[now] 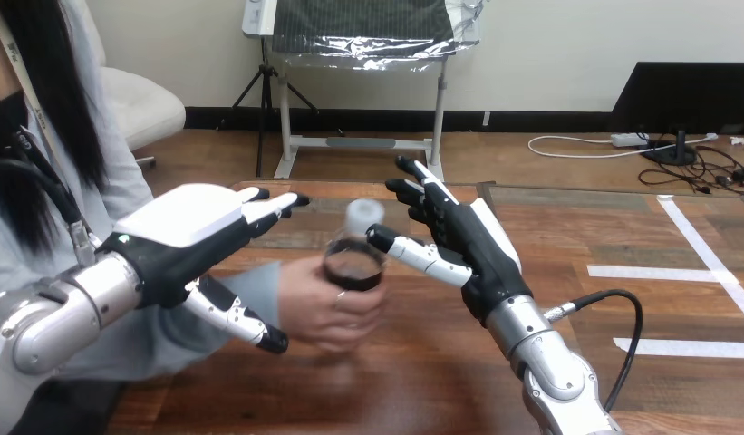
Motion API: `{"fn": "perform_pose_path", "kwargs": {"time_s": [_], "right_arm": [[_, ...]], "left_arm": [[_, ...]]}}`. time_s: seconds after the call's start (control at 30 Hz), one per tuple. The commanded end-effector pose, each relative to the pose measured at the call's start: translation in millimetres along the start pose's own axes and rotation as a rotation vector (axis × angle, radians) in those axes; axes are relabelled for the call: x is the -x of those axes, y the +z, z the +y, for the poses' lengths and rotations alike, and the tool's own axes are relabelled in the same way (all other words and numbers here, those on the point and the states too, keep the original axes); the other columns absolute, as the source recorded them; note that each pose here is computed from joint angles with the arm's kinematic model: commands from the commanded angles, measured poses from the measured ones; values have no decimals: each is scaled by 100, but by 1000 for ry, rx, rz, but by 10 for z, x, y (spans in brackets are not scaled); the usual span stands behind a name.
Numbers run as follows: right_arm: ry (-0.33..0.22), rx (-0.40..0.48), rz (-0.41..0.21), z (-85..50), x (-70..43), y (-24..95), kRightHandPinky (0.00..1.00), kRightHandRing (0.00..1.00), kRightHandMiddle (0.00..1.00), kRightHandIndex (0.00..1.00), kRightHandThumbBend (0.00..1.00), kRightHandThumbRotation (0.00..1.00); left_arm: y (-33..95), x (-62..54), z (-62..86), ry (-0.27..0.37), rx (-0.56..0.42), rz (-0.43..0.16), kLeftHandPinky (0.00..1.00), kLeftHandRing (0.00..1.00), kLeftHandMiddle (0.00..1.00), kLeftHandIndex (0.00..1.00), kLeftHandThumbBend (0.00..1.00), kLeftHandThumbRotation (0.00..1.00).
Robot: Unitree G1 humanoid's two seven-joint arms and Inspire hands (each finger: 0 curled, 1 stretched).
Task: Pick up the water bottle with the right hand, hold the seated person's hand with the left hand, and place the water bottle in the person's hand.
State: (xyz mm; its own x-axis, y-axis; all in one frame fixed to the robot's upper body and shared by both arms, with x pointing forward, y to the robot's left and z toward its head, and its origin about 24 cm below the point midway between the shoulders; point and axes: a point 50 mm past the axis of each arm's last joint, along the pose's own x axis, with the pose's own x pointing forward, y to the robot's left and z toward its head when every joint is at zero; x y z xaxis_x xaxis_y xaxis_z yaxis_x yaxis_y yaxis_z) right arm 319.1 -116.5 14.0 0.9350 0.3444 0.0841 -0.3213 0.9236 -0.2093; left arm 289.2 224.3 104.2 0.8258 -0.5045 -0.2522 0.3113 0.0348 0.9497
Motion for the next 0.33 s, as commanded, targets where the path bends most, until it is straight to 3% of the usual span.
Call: {"fn": "perform_pose_path", "kwargs": {"time_s": [0.0,0.3], "right_arm": [[-1,49,-106,-82,-205,283,96,95,91,97,100,62],[-1,53,-106,-90,-199,279,96,95,91,97,100,64]], "left_arm": [[-1,41,178,67,-58,0,96,100,100,100,100,53],[-4,61,156,56,-55,4,99,100,100,100,100,56]]}}
